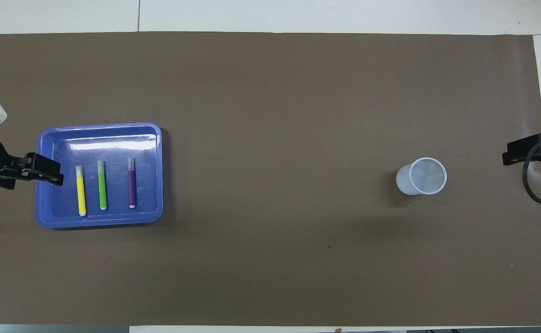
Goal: Right arm passes pens to left for tray arrangement
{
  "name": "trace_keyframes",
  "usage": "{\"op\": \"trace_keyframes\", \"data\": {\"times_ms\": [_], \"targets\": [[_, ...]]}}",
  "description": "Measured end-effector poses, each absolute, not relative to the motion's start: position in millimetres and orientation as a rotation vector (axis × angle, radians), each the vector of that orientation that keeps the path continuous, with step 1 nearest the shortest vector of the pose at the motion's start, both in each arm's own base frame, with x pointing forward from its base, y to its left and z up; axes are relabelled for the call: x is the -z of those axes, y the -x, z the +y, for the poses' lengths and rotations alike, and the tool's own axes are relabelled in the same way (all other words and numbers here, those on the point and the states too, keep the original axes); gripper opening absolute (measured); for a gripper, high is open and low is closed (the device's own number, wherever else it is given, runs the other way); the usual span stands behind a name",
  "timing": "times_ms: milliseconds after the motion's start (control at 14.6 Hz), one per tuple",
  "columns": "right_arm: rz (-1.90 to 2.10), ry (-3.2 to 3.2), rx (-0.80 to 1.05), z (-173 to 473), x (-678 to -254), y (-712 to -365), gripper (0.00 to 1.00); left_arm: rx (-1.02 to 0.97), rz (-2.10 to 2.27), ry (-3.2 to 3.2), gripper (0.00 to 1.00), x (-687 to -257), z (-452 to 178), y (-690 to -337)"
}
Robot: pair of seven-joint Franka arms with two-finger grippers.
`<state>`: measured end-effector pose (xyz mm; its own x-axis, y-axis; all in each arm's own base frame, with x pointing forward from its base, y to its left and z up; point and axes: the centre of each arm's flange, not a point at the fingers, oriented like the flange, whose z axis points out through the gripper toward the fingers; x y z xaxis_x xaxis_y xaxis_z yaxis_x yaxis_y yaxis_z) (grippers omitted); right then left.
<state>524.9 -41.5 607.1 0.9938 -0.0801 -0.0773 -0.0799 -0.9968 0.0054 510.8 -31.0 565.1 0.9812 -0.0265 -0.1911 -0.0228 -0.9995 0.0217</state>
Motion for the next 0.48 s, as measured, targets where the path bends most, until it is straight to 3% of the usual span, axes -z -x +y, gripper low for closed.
{"op": "trace_keyframes", "data": {"times_ms": [273, 478], "targets": [[-0.126, -3.134, 0.125, -41.5, -606.0, -525.5, 1.0, 0.226, -0.17, -3.147, 1.0, -601.6, -63.8, -489.2], [-0.122, -3.134, 0.124, -40.4, -606.2, -525.6, 1.0, 0.2, -0.158, -3.127, 1.0, -609.8, -53.4, -501.9]]}}
